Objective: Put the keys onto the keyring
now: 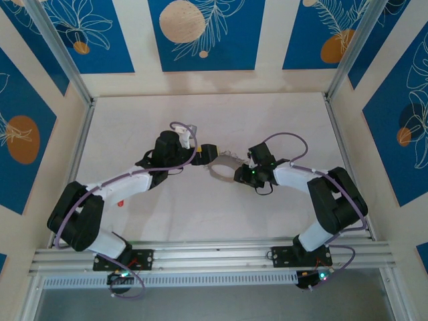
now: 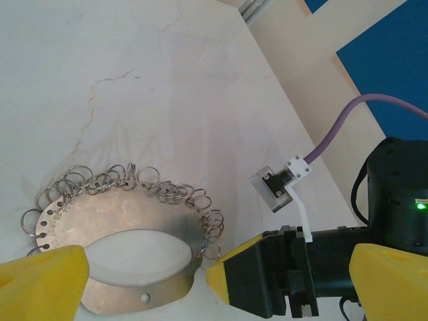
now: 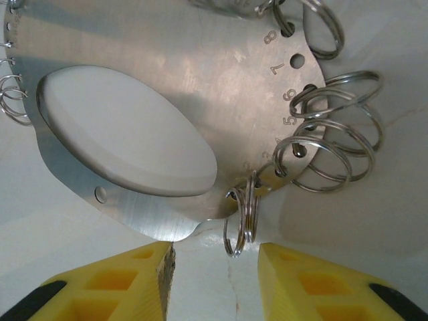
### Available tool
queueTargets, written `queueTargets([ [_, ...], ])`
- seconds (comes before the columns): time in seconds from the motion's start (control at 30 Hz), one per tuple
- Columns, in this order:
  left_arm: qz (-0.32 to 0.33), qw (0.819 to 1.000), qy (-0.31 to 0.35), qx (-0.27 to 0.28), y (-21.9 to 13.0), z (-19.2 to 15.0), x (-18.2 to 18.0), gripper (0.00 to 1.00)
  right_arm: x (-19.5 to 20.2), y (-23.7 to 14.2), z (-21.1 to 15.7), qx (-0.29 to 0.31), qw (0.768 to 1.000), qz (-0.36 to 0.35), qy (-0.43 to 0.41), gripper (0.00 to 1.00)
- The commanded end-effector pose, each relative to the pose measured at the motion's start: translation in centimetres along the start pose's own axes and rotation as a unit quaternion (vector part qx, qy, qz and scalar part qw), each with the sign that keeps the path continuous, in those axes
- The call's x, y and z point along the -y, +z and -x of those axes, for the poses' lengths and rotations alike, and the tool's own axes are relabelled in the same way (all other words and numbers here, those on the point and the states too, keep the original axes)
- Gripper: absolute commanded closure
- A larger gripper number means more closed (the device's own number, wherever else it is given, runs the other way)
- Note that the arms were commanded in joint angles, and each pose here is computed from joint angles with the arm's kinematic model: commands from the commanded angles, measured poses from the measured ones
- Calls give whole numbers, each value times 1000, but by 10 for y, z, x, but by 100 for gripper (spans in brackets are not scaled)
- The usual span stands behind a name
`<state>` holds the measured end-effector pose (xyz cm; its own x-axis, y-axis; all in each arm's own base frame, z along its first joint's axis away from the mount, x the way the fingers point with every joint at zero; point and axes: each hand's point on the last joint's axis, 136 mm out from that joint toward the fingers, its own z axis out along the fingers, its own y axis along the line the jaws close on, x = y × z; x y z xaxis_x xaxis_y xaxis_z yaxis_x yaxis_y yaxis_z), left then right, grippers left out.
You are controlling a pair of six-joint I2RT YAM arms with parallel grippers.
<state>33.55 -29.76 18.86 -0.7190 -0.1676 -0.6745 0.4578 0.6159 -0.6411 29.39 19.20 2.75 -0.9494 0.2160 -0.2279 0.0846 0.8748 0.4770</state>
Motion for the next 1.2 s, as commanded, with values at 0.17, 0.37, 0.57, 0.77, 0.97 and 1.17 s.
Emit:
queueTargets([
  [0.17, -24, 999, 25, 2, 2, 7, 16, 0, -12, 5, 11, 4, 1000, 11, 3, 64],
  [0.37, -25, 999, 25, 2, 3, 7, 16, 0, -13, 6, 17, 8, 1000, 7, 0, 68],
  [0.57, -24, 999, 24, 1, 4, 6, 15, 0, -10, 5, 20, 12, 1000, 1, 0, 69],
  [0.77, -24, 999, 26, 1, 4, 7, 16, 0, -10, 0, 16, 14, 1000, -5, -12, 69],
  [0.97, -23, 999, 24, 0, 4, 6, 14, 0, -19, -9, 10, 23, 999, -17, -42, 69],
  [1.17, -23, 999, 22, 1, 3, 5, 14, 0, -25, -5, 13, 23, 998, -25, -56, 69],
])
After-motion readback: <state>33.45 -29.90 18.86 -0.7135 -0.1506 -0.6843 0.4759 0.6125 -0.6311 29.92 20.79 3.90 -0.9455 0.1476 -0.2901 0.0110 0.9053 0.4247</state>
